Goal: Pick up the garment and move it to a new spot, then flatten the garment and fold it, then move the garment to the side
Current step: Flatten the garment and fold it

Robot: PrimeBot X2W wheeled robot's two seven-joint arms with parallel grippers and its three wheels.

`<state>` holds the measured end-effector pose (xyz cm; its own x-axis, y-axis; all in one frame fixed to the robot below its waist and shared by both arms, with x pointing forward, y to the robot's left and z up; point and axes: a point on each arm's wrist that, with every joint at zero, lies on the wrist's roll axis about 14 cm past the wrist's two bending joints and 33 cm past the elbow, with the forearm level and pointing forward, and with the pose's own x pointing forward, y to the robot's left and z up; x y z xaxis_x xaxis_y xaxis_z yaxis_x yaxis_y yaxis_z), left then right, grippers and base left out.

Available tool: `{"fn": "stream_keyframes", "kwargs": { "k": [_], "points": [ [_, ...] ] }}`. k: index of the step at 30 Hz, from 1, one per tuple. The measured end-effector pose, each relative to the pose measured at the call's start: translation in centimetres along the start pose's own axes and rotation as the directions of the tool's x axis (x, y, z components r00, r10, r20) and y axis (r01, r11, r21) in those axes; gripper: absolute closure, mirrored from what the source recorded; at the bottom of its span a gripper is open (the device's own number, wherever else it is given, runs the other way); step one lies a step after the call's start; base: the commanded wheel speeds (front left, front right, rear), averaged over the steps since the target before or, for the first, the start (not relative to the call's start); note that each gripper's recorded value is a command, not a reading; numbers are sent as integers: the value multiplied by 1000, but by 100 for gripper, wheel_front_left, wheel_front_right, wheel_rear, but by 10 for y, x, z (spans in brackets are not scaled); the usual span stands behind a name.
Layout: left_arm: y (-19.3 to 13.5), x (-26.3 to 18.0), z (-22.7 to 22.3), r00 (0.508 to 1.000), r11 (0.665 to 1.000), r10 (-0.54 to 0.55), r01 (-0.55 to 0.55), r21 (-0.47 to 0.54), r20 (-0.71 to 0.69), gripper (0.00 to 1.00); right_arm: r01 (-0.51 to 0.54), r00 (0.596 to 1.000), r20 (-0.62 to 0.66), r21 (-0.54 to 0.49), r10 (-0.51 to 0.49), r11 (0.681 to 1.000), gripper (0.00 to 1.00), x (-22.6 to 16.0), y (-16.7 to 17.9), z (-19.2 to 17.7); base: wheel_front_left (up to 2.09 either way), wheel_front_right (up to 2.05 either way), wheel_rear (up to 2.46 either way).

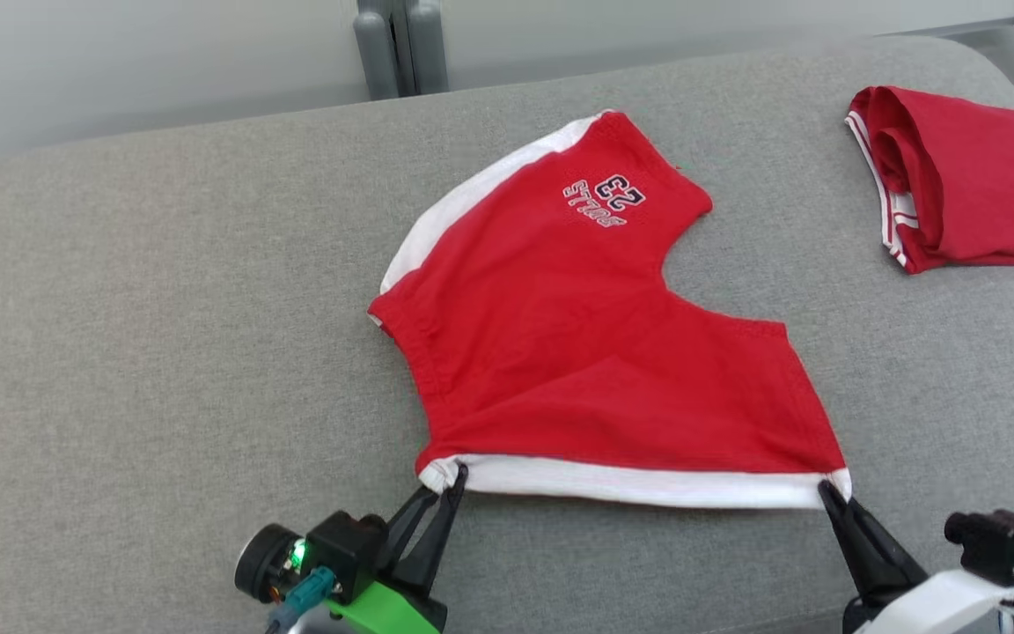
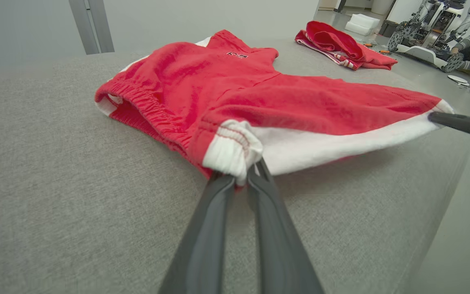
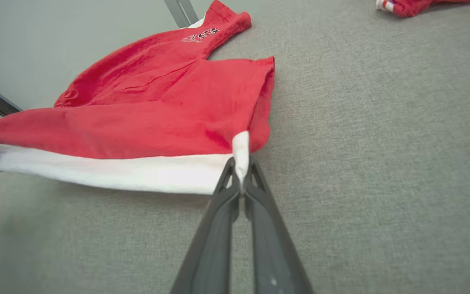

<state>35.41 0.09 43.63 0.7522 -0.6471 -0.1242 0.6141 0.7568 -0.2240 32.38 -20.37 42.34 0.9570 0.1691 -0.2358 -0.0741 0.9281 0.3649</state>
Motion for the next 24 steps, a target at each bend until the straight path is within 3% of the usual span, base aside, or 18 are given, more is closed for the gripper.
{"fn": "stream_keyframes", "kwargs": {
  "k": [6,11,24],
  "points": [
    [-2,-17,-4,1000,1000,19,-19,-1,-5,100,29,1000,-11,43,-28,999,100,-20,3,-9,0,0,0],
    [-6,-17,5,1000,1000,15,-15,6,23,100,7,999,43,-1,-7,1000,100,-12,7,14,0,0,0],
    [4,15,49,990,998,-10,0,65,140,100,-83,972,205,-158,115,984,100,63,24,104,0,0,0]
  ]
}}
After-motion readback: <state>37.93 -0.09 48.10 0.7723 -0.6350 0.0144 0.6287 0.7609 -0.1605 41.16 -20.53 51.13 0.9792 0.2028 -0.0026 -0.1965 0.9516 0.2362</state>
